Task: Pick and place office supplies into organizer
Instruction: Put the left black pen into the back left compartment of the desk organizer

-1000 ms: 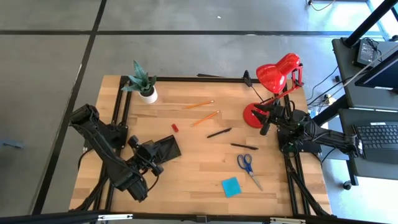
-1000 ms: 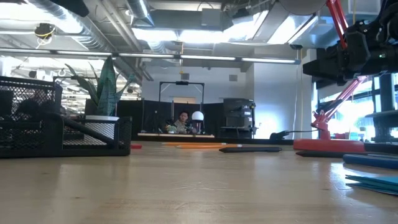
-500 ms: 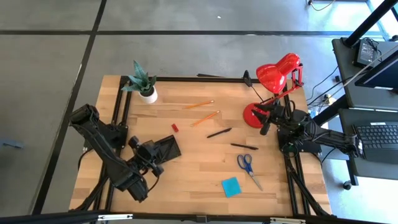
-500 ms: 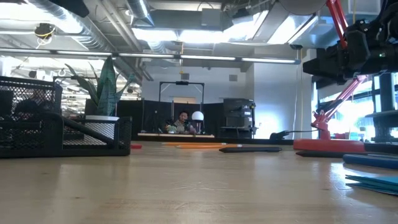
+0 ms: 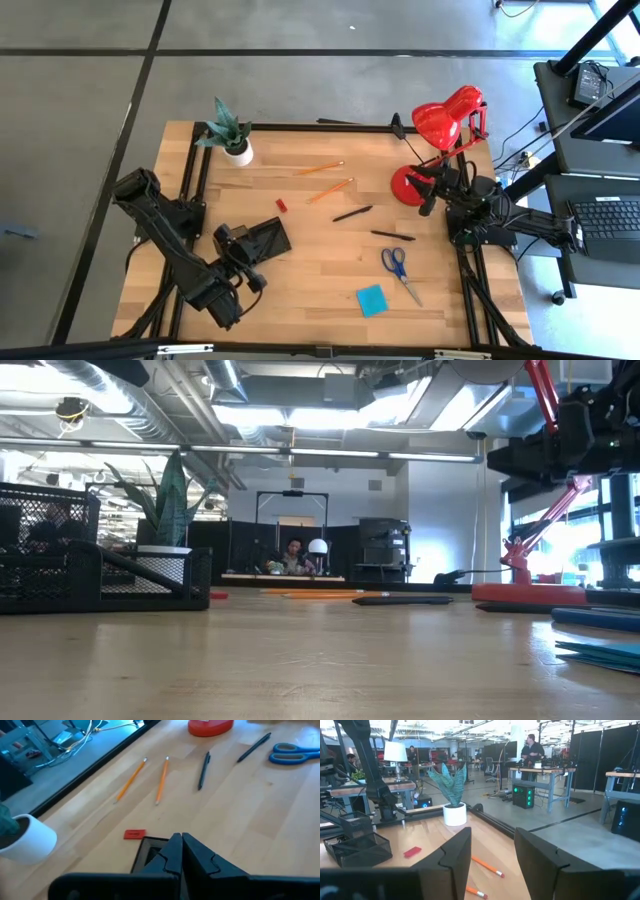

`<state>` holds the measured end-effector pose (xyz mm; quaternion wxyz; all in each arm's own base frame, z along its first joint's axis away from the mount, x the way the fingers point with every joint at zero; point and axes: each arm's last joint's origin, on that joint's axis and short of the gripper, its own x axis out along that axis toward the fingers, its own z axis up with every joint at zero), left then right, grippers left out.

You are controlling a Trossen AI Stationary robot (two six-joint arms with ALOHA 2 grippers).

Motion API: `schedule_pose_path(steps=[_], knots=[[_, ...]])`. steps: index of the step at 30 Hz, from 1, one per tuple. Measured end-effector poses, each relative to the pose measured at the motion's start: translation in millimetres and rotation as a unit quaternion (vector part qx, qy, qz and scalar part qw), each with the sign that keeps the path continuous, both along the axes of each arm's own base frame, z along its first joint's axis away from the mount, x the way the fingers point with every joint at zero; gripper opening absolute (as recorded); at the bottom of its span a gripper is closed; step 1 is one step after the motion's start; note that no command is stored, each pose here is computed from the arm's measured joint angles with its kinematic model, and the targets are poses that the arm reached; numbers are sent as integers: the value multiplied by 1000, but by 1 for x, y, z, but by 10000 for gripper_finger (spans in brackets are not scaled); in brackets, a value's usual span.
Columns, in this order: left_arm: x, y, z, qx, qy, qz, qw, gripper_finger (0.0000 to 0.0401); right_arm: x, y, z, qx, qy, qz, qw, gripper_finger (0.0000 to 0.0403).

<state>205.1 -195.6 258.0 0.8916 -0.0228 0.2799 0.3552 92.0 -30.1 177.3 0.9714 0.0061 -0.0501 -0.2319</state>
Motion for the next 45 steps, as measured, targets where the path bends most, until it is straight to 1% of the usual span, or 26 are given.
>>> schedule_pose_path(steps=[3, 9, 14, 18, 23, 27, 30, 34, 37, 41, 43, 45], knots=[[1, -1, 0, -7, -6, 0, 1000, 6, 0, 0, 1, -12, -2, -1, 1000, 154], [1, -1, 0, -6, -5, 0, 1000, 6, 0, 0, 1, -13, 0, -1, 1000, 154], [1, -1, 0, 19, 11, -18, 1000, 6, 0, 0, 1, -13, 0, -1, 1000, 154], [3, 1, 1, 35, -14, -15, 999, 6, 0, 0, 1, -31, 8, -3, 999, 154], [1, 4, 8, 29, -38, -9, 999, 6, 0, 0, 2, -38, 7, -4, 999, 154], [-11, 17, 32, -6, -57, -11, 998, 6, 0, 0, 3, -39, 2, -4, 999, 154], [-23, 30, 53, -27, -77, -23, 996, 6, -1, 0, 4, -40, -4, -5, 999, 154], [-41, 50, 68, -45, -106, -51, 992, 6, -1, 0, 4, -40, -3, -5, 999, 154], [-55, 66, 71, -70, -140, -64, 986, 6, -1, 0, 4, -49, 1, -6, 999, 154], [-69, 85, 61, -119, -177, -92, 973, 6, -1, 0, 5, -53, 1, -6, 999, 154], [-74, 93, 53, -146, -197, -115, 963, 6, -1, 0, 5, -55, 0, -7, 998, 154], [-76, 98, 44, -172, -216, -155, 949, 6, -1, 0, 5, -60, 1, -8, 998, 154]])
